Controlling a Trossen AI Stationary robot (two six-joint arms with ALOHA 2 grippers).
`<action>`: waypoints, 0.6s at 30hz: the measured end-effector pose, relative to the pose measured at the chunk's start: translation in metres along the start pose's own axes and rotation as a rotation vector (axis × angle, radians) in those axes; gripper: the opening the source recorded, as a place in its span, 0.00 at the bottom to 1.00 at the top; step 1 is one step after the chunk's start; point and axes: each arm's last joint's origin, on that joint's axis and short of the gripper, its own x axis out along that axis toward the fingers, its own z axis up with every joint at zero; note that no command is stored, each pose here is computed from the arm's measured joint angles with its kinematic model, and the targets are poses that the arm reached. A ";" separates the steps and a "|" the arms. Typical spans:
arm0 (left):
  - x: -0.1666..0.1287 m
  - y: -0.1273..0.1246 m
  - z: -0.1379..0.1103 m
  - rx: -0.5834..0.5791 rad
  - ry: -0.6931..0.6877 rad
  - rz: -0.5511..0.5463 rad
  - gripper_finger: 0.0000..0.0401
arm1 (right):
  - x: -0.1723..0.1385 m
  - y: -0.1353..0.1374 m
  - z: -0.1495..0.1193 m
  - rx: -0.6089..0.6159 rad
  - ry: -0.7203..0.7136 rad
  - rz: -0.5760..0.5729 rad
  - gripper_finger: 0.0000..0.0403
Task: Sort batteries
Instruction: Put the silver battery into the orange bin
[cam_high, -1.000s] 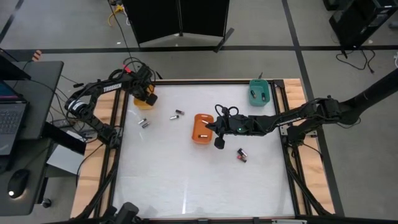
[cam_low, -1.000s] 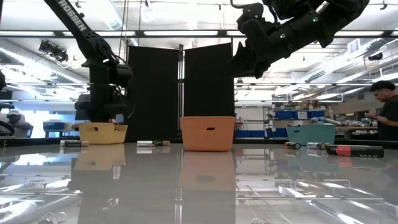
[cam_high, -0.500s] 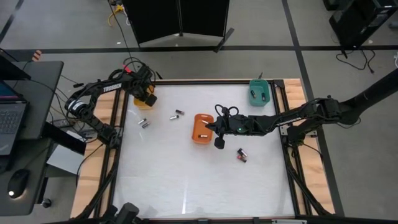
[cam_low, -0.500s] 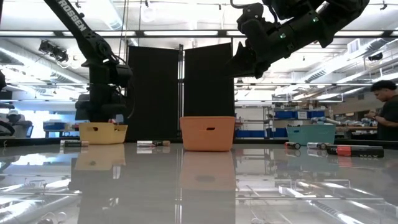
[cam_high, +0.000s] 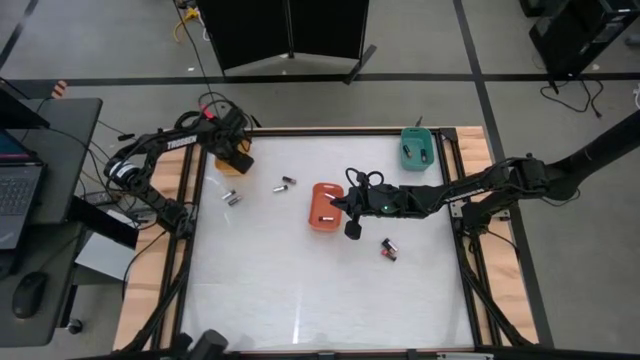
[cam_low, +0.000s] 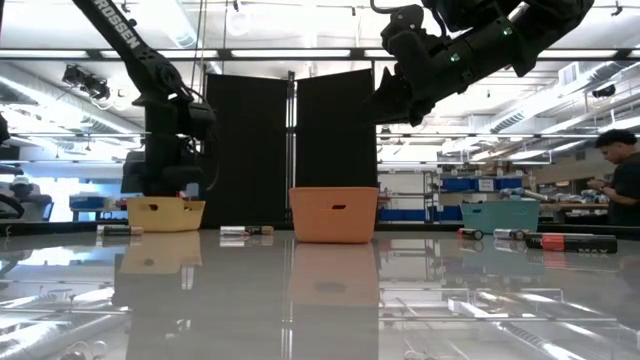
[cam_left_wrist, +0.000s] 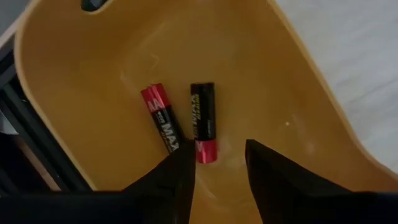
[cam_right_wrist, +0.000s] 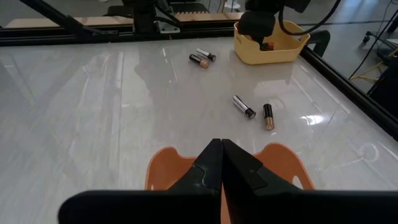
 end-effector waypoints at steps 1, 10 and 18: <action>0.000 -0.001 0.000 -0.006 0.000 -0.001 0.37 | 0.000 0.000 0.000 0.000 0.000 0.000 0.03; -0.039 -0.001 -0.006 -0.014 -0.155 0.021 0.30 | 0.000 0.000 0.000 -0.009 0.000 0.000 0.03; -0.102 0.000 -0.023 -0.084 -0.467 -0.007 0.19 | 0.000 0.000 0.000 -0.019 0.000 0.000 0.03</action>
